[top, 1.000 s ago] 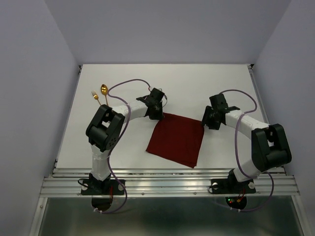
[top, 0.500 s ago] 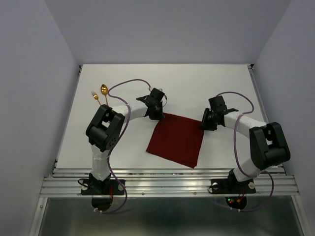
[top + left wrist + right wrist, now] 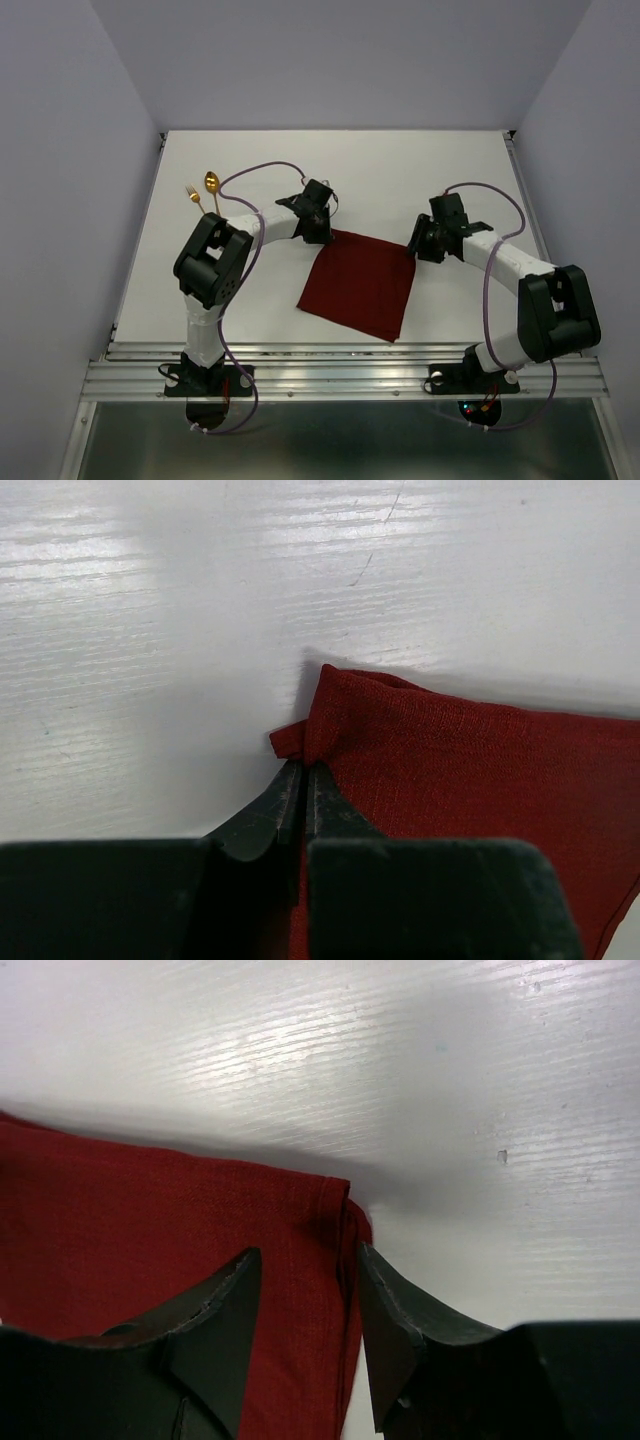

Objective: Fold the napkin into a case and place the utensils inside
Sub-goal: Move the lower triangle-folded napkin to the center of the board.

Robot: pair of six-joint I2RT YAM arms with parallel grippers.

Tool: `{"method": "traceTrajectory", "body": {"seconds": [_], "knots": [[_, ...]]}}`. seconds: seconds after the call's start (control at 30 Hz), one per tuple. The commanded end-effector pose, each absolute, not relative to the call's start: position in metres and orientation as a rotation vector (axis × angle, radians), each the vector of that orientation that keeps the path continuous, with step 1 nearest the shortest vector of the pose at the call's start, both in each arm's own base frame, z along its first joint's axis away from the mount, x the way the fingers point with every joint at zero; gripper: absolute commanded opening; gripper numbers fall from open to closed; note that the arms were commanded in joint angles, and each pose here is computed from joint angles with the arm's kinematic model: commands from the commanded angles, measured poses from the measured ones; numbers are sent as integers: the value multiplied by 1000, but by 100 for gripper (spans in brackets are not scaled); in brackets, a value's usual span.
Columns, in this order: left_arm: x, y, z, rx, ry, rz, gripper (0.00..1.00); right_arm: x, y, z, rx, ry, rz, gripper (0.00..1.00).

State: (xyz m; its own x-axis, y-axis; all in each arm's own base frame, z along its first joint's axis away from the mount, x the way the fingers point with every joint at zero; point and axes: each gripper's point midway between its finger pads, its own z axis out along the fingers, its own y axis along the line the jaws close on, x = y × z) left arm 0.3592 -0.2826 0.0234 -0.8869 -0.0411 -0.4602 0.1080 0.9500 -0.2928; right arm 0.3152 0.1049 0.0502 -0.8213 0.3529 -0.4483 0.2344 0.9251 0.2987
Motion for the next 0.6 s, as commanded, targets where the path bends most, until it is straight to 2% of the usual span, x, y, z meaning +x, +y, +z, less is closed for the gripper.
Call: {"method": "traceTrajectory", "body": {"seconds": [0.0, 0.17, 0.3, 0.57], "knots": [[354, -277, 24, 27, 2633, -444, 0, 305, 117, 59, 415, 2569, 430, 48], [354, -277, 25, 22, 2630, -451, 0, 289, 113, 35, 437, 2613, 412, 47], [354, -276, 25, 12, 2632, -453, 0, 285, 113, 28, 433, 2627, 410, 40], [358, -273, 24, -7, 2633, -460, 0, 298, 113, 18, 453, 2627, 385, 13]]}}
